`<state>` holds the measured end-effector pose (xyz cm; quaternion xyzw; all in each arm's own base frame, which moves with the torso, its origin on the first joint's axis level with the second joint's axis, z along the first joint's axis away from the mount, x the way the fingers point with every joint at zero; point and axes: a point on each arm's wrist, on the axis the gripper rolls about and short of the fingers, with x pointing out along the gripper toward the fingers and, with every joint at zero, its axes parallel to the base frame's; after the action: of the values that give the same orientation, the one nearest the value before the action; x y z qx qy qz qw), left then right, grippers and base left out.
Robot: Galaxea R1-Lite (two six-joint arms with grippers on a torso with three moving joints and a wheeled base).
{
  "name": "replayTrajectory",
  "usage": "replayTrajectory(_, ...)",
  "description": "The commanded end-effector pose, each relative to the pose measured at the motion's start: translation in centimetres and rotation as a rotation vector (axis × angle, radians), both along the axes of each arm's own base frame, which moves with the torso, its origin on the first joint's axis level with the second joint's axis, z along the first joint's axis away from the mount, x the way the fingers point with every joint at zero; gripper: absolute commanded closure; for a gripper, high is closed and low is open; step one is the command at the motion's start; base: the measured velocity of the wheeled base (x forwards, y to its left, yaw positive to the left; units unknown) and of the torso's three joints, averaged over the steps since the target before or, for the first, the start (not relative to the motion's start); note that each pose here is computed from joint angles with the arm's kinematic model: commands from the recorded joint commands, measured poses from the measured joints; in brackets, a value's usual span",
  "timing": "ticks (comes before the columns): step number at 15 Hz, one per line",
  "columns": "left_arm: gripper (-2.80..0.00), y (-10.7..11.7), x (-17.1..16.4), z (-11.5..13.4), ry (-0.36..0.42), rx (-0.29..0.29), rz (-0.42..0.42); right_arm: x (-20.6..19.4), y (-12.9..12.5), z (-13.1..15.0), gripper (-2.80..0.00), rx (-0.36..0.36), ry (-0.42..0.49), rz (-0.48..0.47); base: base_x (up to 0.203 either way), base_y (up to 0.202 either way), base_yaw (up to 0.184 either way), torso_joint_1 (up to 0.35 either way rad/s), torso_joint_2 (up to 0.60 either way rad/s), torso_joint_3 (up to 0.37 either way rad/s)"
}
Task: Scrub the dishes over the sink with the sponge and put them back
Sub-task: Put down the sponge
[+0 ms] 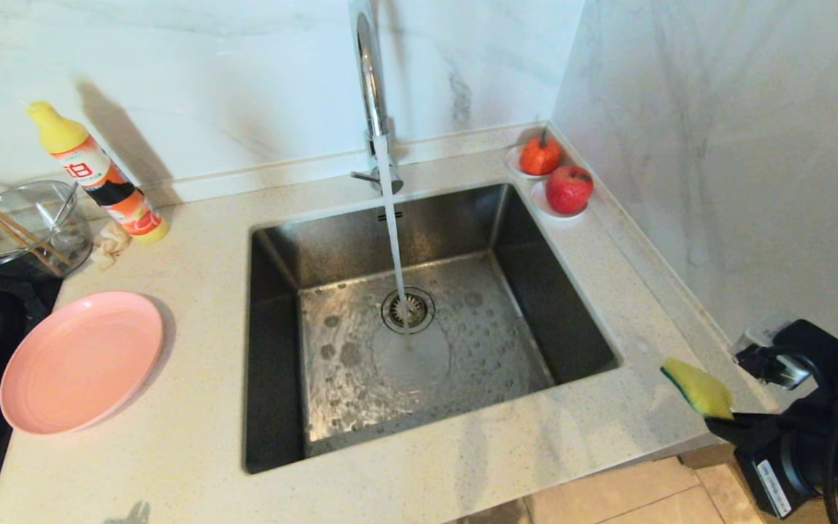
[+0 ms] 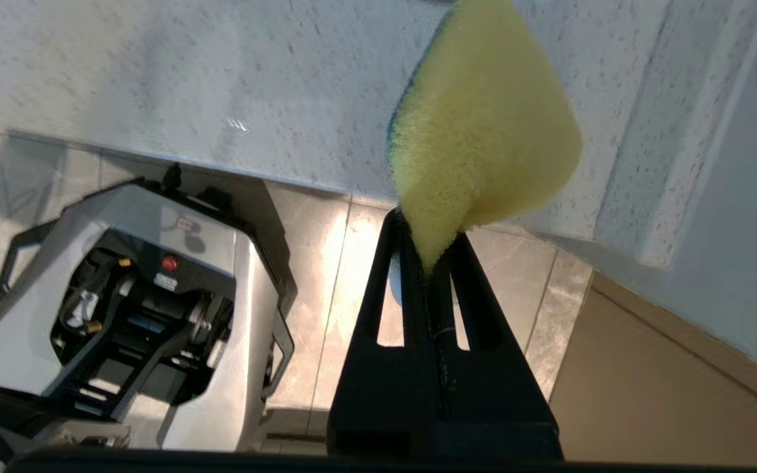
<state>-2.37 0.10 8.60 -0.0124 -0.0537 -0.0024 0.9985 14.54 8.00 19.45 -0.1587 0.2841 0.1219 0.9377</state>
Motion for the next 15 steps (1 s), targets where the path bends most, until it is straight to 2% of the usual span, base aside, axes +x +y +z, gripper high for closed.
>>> replayTrajectory(1, 0.00, 0.0, 0.3, -1.1, 0.040, 0.000, 0.001, 0.3, -0.2, -1.1, 0.00, -0.023, 0.030, -0.018, 0.000, 0.000, 0.000, 0.000, 0.00, 0.000)
replayTrajectory(6, 0.00, 0.0, 0.3, -1.1, 0.040, 0.000, 0.001, 2.1, -0.1, -4.0, 0.00, -0.068, 0.017, -0.027, 0.000, 0.000, 0.000, 0.000, 0.00, 0.000)
replayTrajectory(8, 0.00, 0.0, 0.3, -1.1, 0.040, 0.000, 0.001, 3.6, 0.3, -5.3, 0.00, -0.062, -0.004, -0.035, 0.000, 0.000, 0.000, 0.000, 0.00, 0.000)
replayTrajectory(9, 0.00, 0.0, 0.3, -1.1, 0.039, 0.000, 0.001, 4.0, 0.4, -5.4, 0.00, -0.059, -0.016, -0.037, 0.000, 0.000, 0.000, 0.000, 0.00, 0.000)
replayTrajectory(12, 0.00, 0.0, 0.3, -1.1, 0.040, 0.000, 0.001, 4.7, 0.8, -6.2, 0.00, -0.109, -0.015, -0.007, 0.000, 0.000, 0.000, 0.000, 0.00, 0.000)
replayTrajectory(15, 0.00, 0.0, 0.3, -1.1, 0.039, 0.000, -0.001, 5.8, 1.3, -6.8, 0.00, -0.123, -0.070, 0.010, 0.000, 0.000, 0.000, 0.000, 0.00, 0.000)
